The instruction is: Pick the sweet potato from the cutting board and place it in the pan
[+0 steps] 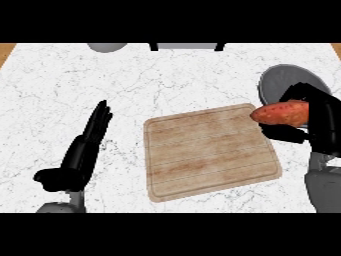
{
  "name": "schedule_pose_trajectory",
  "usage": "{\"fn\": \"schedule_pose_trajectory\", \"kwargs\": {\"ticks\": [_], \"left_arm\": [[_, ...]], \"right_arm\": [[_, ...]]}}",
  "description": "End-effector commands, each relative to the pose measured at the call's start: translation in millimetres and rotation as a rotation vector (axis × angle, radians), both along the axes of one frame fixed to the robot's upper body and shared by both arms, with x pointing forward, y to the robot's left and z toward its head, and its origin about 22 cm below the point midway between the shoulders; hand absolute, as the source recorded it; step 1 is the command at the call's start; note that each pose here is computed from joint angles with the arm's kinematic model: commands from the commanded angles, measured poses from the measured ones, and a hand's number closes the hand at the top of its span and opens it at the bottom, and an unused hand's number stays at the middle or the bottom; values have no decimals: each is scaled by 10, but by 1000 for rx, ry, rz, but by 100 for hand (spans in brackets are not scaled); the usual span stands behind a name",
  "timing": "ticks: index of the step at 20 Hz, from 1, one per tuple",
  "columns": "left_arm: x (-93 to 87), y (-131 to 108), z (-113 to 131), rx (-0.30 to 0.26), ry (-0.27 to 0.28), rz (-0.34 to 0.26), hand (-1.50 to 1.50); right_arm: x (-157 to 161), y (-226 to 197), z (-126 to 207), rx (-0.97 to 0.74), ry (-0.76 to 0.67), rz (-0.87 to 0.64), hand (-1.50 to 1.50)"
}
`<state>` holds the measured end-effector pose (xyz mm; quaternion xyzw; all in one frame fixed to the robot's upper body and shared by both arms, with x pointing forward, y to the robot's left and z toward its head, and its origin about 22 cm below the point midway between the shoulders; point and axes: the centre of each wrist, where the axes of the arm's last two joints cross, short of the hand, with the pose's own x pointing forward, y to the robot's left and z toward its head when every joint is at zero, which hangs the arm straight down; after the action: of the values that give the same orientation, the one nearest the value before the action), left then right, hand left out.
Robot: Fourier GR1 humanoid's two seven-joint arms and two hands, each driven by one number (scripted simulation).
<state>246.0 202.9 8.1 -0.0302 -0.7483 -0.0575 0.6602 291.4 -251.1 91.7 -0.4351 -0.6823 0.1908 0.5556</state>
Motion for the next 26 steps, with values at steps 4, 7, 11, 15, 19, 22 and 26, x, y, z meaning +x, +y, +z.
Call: {"fn": "schedule_pose_trajectory", "kwargs": {"ticks": [4,7,11,15,19,22,26], "left_arm": [[45,-252,75,14,-27,-25,0],[18,-154,3,7,-17,-23,0],[-30,-26,84,-6,-9,-38,0],[58,-53,54,6,-27,-37,0],[50,-3,28,12,-11,-62,0],[142,-204,91,1,-33,-80,0],[100,-247,32,-10,-22,-73,0]], "right_arm": [[534,-504,-263,-113,-130,-157,150],[640,-734,-306,0,-202,-194,150],[925,-1012,-231,1,-205,-191,150],[1061,-1123,-339,-8,-204,-204,150],[1034,-1297,-384,33,150,-205,-150],[1000,-1441,-393,-70,322,-112,-150],[1084,-1325,-426,117,351,13,-150]]}}
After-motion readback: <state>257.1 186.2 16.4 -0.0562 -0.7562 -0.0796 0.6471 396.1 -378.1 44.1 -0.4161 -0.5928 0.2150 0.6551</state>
